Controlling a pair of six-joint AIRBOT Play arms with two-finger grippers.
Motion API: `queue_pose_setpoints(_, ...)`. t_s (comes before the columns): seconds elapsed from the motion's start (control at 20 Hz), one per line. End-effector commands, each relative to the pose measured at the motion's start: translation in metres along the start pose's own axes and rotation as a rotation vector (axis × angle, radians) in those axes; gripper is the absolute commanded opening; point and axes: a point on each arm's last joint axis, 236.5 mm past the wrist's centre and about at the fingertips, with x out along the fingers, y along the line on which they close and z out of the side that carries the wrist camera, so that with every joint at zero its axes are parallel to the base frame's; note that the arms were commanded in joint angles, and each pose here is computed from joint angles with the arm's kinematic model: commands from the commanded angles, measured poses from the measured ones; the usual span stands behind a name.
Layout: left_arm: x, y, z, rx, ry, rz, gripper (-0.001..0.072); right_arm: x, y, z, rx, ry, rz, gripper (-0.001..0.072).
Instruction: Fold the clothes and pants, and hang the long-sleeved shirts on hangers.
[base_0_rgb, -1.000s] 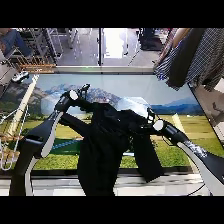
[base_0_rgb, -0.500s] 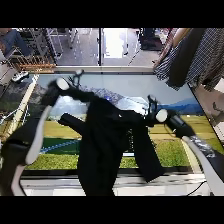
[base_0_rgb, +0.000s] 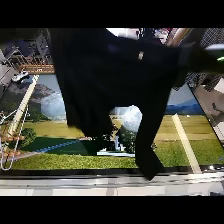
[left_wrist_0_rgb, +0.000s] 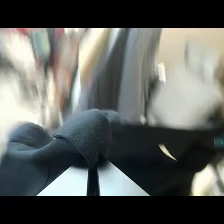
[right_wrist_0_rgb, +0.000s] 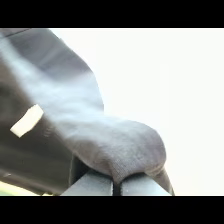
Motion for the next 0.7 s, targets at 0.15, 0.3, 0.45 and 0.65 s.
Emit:
queue_pose_setpoints(0.15,-0.021,0.031,-0.080,-0.068,0.225,0.135,0.0021,0.062,0.034,-0.066,0.068,0.209,0.226,0.0039)
queue_pose_setpoints(0.3,-0.012,0.071,-0.239,-0.266,0.572,0.161,0.0021,0.102,0.017,-0.163,0.053,0.604,0.241,0.0039)
queue_pose_setpoints(0.45,-0.007,0.075,-0.355,-0.459,0.678,0.135,0.0022,0.179,-0.023,-0.197,0.079,0.665,0.153,0.0038)
queue_pose_setpoints(0.65,0.014,0.109,-0.419,-0.601,0.619,0.239,0.0021,0.276,-0.041,-0.258,0.254,0.720,0.143,0.0467)
